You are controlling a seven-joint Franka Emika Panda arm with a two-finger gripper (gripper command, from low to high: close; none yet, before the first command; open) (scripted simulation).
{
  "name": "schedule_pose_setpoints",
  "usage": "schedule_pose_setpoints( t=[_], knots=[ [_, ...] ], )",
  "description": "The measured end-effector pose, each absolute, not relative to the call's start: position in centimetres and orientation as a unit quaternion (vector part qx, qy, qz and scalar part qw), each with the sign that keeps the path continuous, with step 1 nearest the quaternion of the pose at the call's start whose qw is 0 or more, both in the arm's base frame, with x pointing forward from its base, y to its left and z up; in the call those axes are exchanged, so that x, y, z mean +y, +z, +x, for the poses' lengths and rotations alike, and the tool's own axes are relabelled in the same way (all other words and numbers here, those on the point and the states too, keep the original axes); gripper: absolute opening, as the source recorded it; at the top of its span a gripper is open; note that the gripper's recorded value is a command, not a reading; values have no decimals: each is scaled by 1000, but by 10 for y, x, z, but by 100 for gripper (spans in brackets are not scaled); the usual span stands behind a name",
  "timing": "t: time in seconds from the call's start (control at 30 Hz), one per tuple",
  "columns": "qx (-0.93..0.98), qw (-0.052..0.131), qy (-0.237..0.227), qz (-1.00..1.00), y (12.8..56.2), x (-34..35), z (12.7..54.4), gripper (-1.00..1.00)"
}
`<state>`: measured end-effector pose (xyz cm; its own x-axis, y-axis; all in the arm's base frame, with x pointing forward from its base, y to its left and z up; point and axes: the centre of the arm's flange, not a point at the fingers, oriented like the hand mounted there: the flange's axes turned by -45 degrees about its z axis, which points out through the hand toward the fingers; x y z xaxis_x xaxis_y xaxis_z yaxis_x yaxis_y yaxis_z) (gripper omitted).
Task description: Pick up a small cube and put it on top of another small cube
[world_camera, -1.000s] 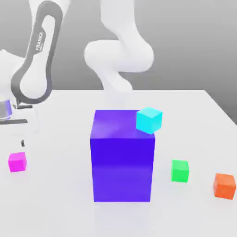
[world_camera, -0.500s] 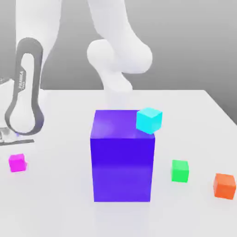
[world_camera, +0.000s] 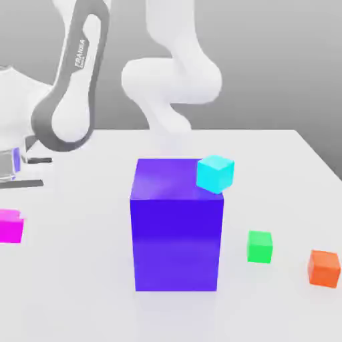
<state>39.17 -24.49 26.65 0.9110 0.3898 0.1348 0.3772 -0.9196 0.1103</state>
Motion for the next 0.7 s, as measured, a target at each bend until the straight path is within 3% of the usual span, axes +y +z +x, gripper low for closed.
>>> schedule_pose_setpoints(
  t=[0.07,0.17,0.27,0.47,0.63,0.7],
  knots=[
    [220,41,91,970,283,-200,422,-100],
    [259,28,101,960,296,-109,448,-100],
    [280,9,95,955,297,-26,444,-100],
    [323,-11,63,944,286,123,386,-100],
    [364,-2,33,931,271,216,301,-100],
    [353,0,11,935,253,210,278,-100]
  ],
)
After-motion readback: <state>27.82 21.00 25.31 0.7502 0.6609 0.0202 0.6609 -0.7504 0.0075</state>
